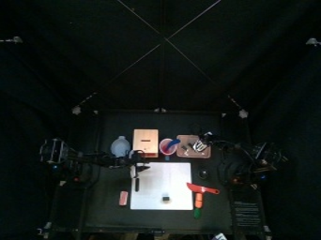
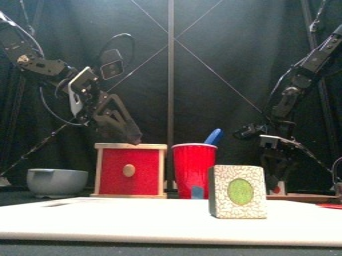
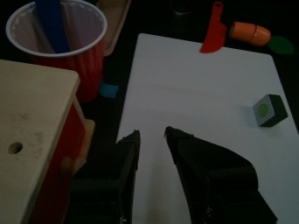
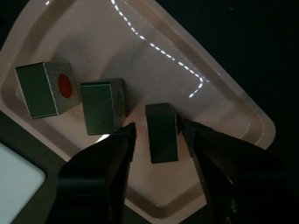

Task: Place sushi on board then cut the sushi with the knife then place the pieces on the plate
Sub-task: Place the 4 sushi pieces on the plate

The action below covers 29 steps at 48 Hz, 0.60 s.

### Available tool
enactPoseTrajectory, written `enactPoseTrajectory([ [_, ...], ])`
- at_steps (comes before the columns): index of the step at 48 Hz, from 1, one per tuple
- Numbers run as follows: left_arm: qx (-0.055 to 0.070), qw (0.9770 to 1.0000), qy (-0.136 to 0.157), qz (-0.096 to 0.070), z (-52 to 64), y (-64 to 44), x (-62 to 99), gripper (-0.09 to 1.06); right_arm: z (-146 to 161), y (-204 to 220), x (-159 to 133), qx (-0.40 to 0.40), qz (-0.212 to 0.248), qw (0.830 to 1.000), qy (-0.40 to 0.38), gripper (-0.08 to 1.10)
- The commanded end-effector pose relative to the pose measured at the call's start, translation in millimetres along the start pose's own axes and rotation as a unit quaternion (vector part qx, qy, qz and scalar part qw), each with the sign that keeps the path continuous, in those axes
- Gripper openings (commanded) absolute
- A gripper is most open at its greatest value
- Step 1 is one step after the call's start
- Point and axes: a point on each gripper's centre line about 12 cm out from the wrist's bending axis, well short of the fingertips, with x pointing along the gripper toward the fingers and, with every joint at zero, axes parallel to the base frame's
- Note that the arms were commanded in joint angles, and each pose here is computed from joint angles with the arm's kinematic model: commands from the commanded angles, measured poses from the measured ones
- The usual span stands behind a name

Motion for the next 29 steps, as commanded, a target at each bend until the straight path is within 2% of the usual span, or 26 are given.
enactPoseTrajectory([
  [1,0.001,0.9999,-0.012,0.000,7.6,0.0,0.6,0.72,15.0,0.9,-20.2,-0.001,0.003,0.999,-0.032,0.85],
  [9,0.001,0.9999,-0.015,-0.001,9.3,-0.7,1.1,0.72,28.3,10.2,-58.5,-0.021,0.009,0.998,-0.065,0.85],
  [17,0.001,0.9998,-0.020,-0.003,13.3,-2.3,1.6,0.72,23.4,54.3,-96.1,-0.103,0.050,0.987,-0.111,0.85],
  [25,0.001,0.9998,-0.020,-0.003,13.4,-1.8,1.6,0.72,-0.8,116.7,-118.7,-0.212,0.117,0.960,-0.138,0.85],
  [29,0.000,0.9998,-0.021,-0.001,14.3,-0.9,2.2,0.72,-18.7,153.8,-127.1,-0.265,0.167,0.937,-0.156,0.85],
])
